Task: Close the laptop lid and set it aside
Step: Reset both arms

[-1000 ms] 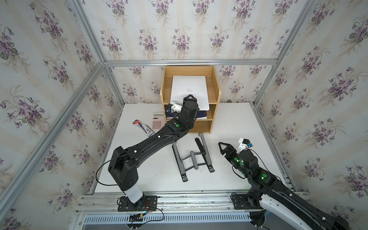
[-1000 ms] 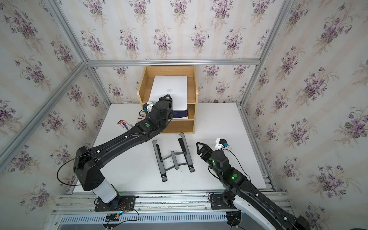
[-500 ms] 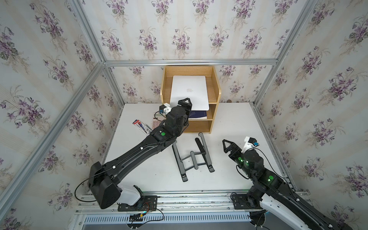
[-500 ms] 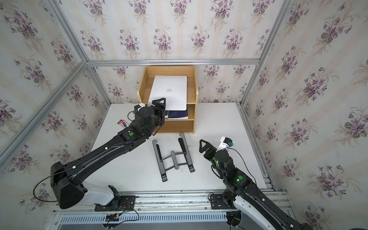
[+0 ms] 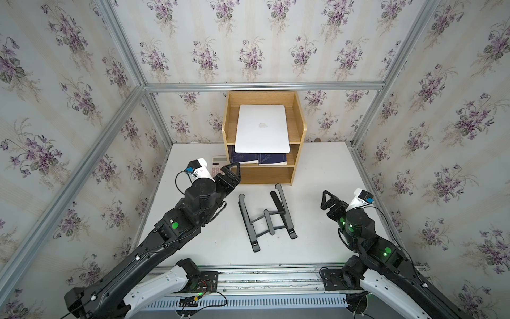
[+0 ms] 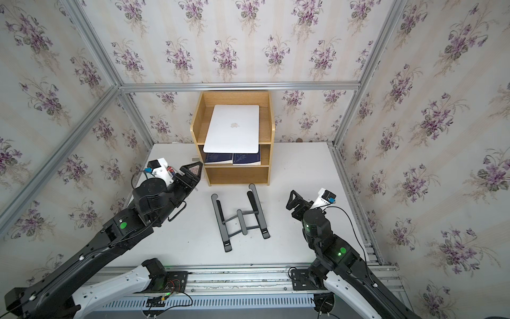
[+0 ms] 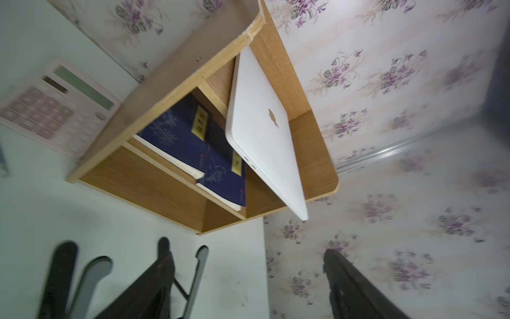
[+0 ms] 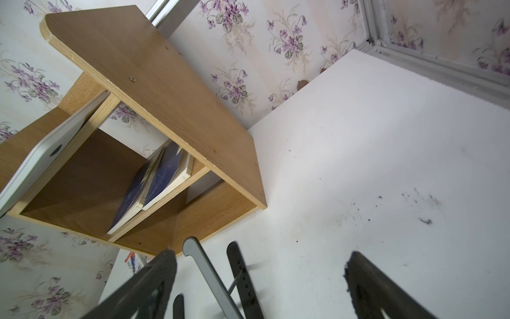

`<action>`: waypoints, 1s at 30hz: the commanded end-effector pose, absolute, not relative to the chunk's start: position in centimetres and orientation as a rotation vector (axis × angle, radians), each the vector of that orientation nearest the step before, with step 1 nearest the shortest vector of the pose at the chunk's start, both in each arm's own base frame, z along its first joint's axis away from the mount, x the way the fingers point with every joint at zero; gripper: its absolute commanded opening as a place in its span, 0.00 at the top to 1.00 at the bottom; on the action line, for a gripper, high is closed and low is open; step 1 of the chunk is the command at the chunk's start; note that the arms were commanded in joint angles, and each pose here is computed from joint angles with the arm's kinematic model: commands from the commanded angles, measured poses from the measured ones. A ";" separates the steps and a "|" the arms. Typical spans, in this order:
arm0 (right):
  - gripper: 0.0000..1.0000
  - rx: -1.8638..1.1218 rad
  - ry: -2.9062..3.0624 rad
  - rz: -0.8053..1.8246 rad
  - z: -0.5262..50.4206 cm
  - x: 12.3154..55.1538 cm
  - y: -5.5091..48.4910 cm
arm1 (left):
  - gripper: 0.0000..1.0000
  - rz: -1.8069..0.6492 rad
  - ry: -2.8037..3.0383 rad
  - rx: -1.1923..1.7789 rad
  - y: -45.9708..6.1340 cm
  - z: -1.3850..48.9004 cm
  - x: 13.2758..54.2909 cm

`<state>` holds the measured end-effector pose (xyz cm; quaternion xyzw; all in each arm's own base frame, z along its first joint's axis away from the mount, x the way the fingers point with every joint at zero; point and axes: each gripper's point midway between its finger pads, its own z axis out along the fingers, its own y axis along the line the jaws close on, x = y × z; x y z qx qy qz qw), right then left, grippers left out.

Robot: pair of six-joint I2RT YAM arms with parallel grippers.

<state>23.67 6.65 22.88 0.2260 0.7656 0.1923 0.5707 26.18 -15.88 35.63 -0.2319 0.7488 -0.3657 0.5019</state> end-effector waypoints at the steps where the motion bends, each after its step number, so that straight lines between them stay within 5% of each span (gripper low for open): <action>1: 0.00 0.477 1.675 0.311 24.9 24.6 5.4 | 0.13 -0.271 1.877 -0.365 -9.5 32.3 25.5; 7: 0.00 0.360 1.551 -0.020 26.5 26.8 4.4 | 0.00 0.218 1.765 -0.341 -3.7 31.1 26.7; 11: 0.00 0.252 1.428 -0.174 25.9 27.8 4.3 | 0.01 0.357 1.779 -0.458 0.4 27.7 28.3; 20: 0.00 0.234 1.519 -0.355 20.4 31.7 1.5 | 0.01 0.484 1.954 -0.550 6.3 18.8 30.5; 30: 0.00 0.324 1.685 -0.228 14.1 32.5 -0.9 | 0.00 0.437 1.982 -0.516 6.8 12.7 33.0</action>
